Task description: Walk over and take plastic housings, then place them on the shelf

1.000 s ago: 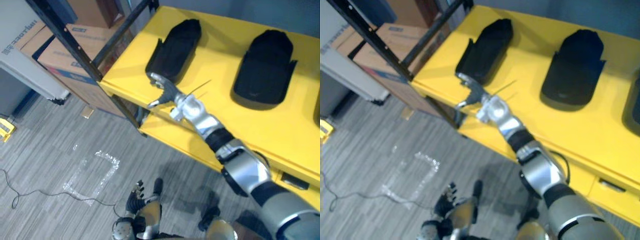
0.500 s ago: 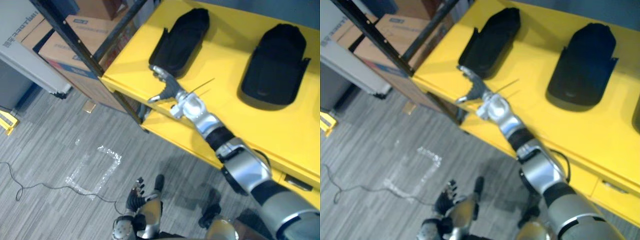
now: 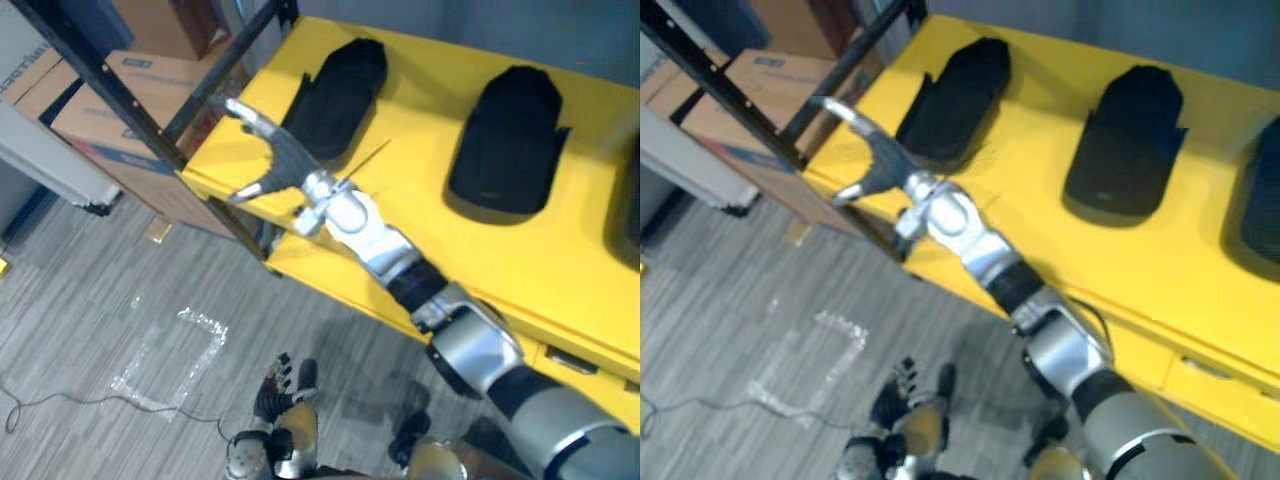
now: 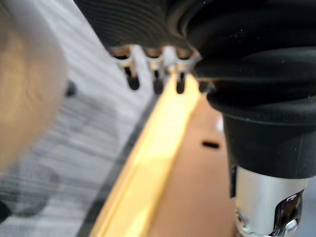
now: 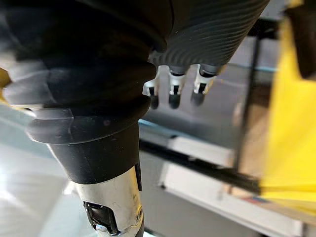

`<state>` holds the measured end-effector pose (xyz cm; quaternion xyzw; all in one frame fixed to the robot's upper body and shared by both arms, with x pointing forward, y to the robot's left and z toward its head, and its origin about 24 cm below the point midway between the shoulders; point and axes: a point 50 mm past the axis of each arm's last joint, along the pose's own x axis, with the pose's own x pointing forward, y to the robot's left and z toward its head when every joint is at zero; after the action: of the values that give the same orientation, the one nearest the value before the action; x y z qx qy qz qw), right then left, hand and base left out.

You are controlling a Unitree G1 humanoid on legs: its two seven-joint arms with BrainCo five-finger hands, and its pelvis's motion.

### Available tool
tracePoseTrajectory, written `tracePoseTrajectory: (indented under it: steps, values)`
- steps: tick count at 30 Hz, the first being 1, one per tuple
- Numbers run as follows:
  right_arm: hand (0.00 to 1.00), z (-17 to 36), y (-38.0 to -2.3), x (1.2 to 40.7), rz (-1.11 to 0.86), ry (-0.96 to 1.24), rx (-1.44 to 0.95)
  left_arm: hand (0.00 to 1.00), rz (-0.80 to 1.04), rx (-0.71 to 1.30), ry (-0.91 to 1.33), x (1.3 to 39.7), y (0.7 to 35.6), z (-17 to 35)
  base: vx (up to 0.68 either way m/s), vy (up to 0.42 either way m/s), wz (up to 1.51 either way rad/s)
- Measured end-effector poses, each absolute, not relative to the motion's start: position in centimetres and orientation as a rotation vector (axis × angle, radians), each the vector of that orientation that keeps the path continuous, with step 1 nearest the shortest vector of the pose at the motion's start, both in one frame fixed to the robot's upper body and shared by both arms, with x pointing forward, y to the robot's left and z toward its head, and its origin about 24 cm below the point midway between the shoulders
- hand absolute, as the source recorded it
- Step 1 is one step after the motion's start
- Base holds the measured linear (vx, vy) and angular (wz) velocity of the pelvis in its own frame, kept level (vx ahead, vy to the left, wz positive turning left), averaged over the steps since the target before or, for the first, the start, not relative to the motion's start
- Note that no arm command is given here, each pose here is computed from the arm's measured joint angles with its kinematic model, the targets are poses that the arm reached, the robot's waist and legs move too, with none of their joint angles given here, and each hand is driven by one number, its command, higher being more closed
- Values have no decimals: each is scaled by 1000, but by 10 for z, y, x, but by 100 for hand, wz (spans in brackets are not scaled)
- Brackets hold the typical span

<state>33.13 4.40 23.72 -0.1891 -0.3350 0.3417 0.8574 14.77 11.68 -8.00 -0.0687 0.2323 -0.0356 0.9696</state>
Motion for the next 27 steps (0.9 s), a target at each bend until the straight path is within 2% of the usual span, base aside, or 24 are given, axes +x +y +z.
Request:
tracePoseTrajectory:
  steps: [7, 12, 16, 23, 27]
  values:
    - [0, 230, 31, 304, 679, -709, -294, 0, -103, -73, 472, 147, 118, -83, 38, -17, -44]
    - [0, 206, -46, 301, 459, -620, -192, 0, -110, -36, 460, 158, 118, -80, -22, 12, -58]
    - [0, 180, -102, 282, 336, -538, -150, 0, -78, -22, 454, 171, 124, -78, -20, 3, -39]
    - [0, 148, -159, 264, 133, -462, -85, 0, -12, -24, 491, 172, 129, -84, 0, -2, -20]
    - [0, 119, -200, 243, -165, -367, -52, 0, 172, -38, 609, 158, 153, -103, 35, 14, -19]
